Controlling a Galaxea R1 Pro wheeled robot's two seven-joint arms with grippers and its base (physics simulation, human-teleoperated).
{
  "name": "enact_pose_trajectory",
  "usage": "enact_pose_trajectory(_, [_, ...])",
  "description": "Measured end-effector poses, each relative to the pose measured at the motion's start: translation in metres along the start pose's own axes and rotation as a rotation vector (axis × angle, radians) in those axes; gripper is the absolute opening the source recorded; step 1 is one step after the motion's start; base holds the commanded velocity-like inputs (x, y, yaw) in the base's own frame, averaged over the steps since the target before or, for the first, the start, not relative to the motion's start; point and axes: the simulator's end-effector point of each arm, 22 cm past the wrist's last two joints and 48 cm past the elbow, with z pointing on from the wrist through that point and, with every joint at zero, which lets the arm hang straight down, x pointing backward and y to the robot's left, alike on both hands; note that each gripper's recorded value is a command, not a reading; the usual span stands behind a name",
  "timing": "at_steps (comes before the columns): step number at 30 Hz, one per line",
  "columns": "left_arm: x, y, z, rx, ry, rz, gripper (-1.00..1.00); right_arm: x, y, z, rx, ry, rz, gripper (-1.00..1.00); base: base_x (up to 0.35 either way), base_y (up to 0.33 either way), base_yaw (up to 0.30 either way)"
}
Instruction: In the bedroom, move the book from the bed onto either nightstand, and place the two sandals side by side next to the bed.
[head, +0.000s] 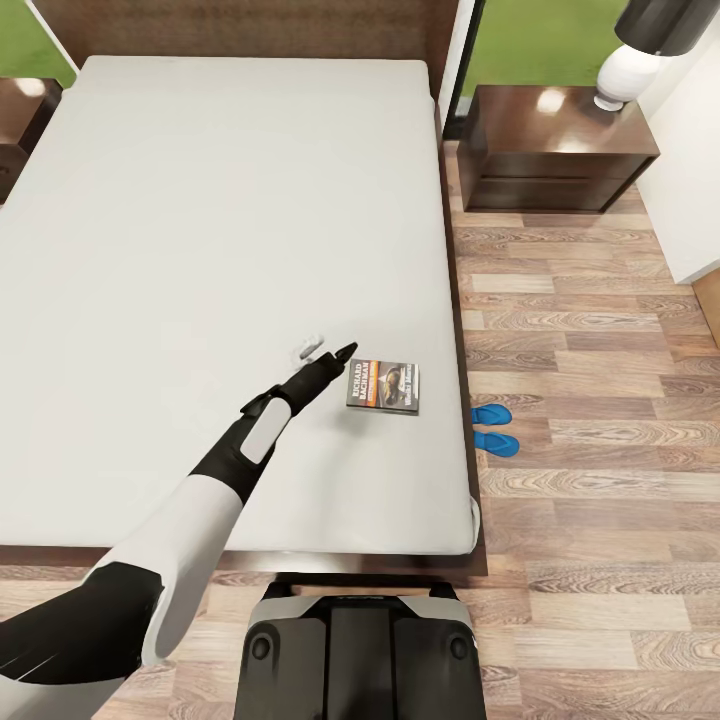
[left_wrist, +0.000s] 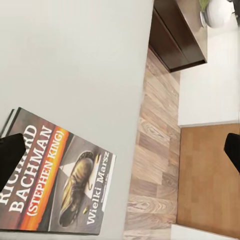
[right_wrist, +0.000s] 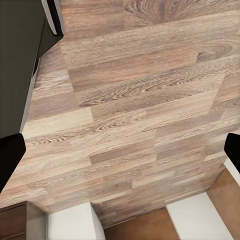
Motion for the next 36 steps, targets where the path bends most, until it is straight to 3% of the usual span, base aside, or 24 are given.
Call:
enact_pose_trajectory(16, [-0.01,0.001,-0.001,0.001,-0.044,0.013,1.0,0.0,0.0,0.0,0.0,-0.001,0.0,1.0,0.0,0.0,0.0])
enact_pose_trajectory(31, [-0.008,0.01,0.0,-0.049,-0.019,-0.011,1.0,0.0,0.0,0.0,0.0,0.0,0.001,1.0,0.0,0.0,0.0])
enact_pose_trajectory(36, [-0.035,0.0,0.009,-0.07,-0.03,-0.028,1.0,0.0,0.0,0.0,0.0,0.001,0.001,1.0,0.0,0.0,0.0])
